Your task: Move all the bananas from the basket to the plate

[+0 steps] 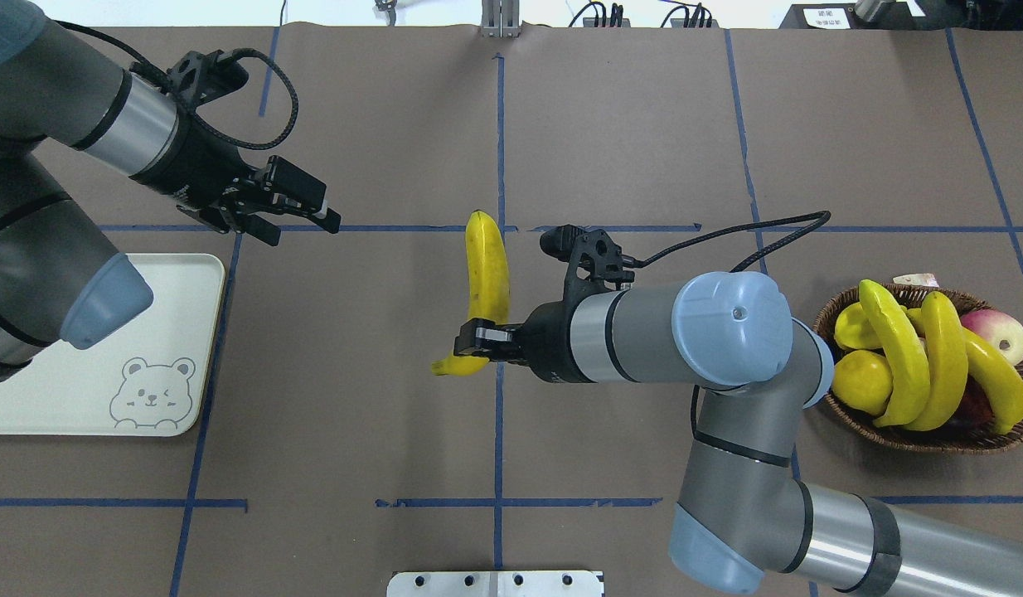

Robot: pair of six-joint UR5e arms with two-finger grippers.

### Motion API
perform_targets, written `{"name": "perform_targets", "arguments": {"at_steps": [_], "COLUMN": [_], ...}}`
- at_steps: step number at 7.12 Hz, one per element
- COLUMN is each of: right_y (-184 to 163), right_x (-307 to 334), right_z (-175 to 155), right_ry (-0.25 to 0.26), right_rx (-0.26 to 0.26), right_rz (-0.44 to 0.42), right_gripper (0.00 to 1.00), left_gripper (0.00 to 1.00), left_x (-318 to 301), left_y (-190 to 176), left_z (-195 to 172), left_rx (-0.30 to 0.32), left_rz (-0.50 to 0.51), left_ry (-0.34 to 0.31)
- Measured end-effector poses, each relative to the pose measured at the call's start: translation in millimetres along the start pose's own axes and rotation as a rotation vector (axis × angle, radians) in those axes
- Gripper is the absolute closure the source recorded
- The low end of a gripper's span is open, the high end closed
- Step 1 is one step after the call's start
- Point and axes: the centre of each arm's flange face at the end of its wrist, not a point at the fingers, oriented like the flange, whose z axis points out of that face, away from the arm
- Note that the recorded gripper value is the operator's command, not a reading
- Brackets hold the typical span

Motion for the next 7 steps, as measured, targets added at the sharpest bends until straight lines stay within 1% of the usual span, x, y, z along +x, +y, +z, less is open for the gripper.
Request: {"name": "perform_targets", "arguments": {"at_steps": [2, 3, 5, 6, 7], "right_y": [11.9, 15.3, 20.8, 22.0, 22.8], "right_x": [-16.0, -19.9, -24.4, -24.9, -25.5], "right_z": [7.8, 11.0, 14.2, 14.6, 14.6], "right_ry": [-0.022, -0.025, -0.031, -0.032, -0.034], "right_rx": [0.013, 0.015, 0.017, 0.016, 0.015], "right_rz": [0.017, 0.019, 0.019, 0.020, 0.020], "right_gripper": [0.88, 0.88, 0.88, 0.88, 0.88], "left_gripper": [0.01, 0.01, 0.02, 0.07, 0.21], "left_x": [35.5, 49.7, 74.2, 84.4, 90.2], "left_y": [21.8, 31.2, 44.7, 50.0, 55.1], "left_z": [25.7, 39.4, 61.5, 71.1, 79.8], "left_rx": [0.052, 0.063, 0.080, 0.092, 0.102], "left_rz": [-0.044, -0.060, -0.088, -0.097, -0.101], "left_ry": [0.088, 0.110, 0.134, 0.141, 0.142]}}
